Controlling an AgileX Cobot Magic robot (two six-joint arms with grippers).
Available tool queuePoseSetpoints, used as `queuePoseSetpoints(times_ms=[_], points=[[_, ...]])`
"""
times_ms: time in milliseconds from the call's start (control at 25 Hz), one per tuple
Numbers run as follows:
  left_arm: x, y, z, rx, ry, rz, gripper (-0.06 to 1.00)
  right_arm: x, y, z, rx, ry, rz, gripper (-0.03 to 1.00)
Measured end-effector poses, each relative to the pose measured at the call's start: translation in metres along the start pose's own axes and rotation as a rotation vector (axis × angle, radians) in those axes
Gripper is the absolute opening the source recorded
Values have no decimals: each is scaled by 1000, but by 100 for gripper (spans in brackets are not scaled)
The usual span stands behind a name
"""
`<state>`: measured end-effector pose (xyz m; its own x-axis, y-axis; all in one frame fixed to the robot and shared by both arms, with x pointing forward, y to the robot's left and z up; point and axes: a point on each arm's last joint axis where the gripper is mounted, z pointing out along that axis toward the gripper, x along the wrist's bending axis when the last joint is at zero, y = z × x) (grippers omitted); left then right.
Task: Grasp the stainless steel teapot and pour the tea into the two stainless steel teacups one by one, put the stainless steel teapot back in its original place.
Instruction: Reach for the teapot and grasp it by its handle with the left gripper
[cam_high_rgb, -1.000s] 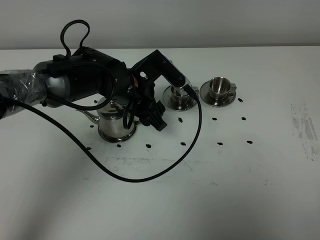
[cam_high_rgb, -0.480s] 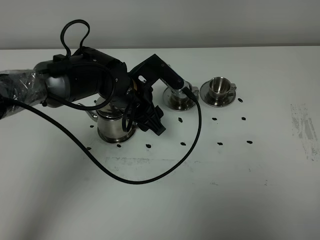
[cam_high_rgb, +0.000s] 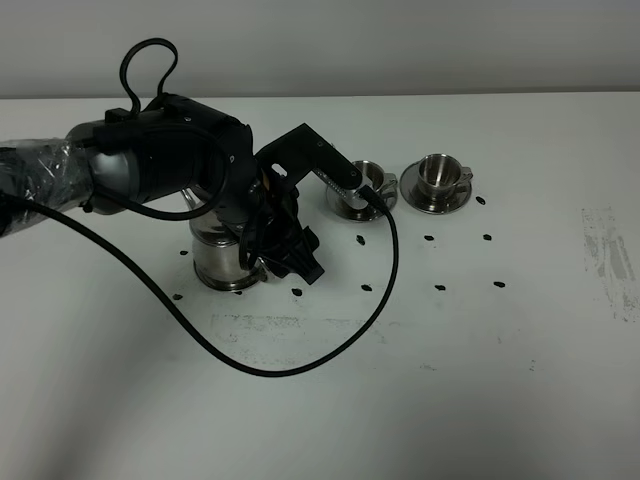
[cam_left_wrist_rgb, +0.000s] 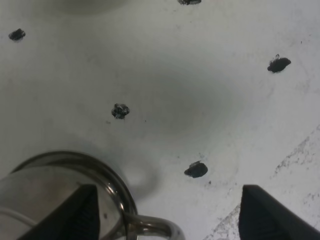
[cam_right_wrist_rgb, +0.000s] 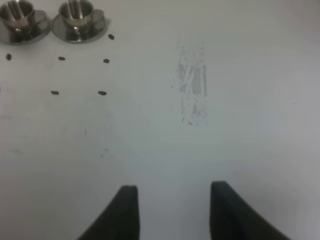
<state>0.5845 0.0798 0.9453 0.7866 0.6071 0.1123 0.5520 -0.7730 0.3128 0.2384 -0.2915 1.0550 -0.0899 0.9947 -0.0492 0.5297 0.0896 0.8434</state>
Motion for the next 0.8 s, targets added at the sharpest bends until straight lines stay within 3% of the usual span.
queuePoseSetpoints(times_ms=[560, 800], points=[[-10, -4, -15, 64, -63, -22, 57, 0, 0, 0, 0, 0, 0, 33], [-21, 3, -21, 16, -58, 5, 57, 0, 0, 0, 0, 0, 0, 33]])
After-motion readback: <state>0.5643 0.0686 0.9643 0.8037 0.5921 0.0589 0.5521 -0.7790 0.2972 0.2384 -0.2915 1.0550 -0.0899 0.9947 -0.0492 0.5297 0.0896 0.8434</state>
